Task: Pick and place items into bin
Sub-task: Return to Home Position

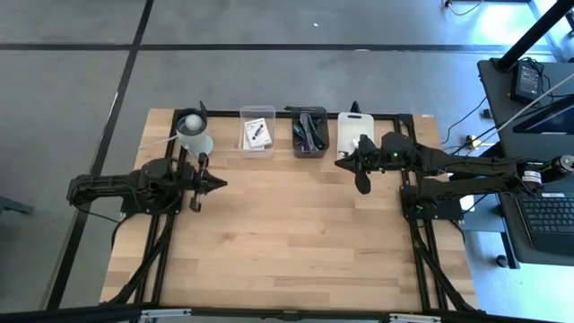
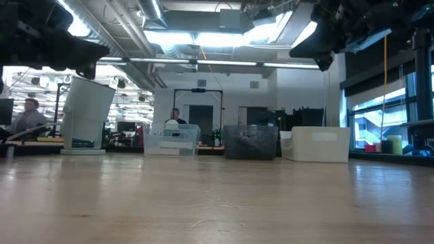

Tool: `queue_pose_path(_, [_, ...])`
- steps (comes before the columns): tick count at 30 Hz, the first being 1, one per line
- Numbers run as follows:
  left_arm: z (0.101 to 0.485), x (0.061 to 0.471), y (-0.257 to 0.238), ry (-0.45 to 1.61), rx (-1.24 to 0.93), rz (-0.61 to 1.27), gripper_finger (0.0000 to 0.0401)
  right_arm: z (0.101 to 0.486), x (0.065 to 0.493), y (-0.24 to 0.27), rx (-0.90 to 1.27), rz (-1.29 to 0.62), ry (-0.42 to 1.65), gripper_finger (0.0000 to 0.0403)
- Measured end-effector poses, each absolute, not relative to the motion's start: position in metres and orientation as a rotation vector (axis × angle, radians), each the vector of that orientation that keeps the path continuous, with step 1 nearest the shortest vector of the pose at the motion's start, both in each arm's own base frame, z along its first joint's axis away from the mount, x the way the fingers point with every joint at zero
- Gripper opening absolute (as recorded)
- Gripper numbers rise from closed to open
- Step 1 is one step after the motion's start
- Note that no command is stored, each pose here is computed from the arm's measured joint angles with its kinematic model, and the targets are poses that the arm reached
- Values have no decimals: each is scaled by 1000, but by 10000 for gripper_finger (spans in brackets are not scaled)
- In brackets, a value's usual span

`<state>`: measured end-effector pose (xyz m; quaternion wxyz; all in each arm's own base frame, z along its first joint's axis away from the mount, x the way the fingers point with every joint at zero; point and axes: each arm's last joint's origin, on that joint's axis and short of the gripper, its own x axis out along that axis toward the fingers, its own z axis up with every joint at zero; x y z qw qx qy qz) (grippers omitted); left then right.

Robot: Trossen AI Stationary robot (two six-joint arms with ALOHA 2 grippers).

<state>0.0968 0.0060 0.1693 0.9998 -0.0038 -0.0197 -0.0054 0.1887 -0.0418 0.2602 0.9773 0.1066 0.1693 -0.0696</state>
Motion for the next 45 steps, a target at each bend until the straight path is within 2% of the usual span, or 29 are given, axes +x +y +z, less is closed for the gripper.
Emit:
queue_pose_path(12, [168, 97, 8, -31, -30, 58, 2, 243, 169, -23, 139, -102, 383, 1])
queue_pose_path(19, [168, 97, 8, -32, -29, 58, 2, 217, 142, -13, 163, -119, 220, 1])
queue_pose_path(24, [169, 97, 8, -33, -29, 59, 2, 198, 127, -9, 187, -98, 174, 0])
queue_pose_path(32, [169, 97, 8, -33, -29, 60, 2, 204, 107, -4, 113, -52, 10, 0])
queue_pose_path(40, [169, 97, 8, -33, -29, 59, 2, 206, 86, -1, 3, -18, -54, 0])
queue_pose_path(45, [168, 97, 8, -32, -29, 59, 3, 203, 87, -1, -80, -10, -53, 0])
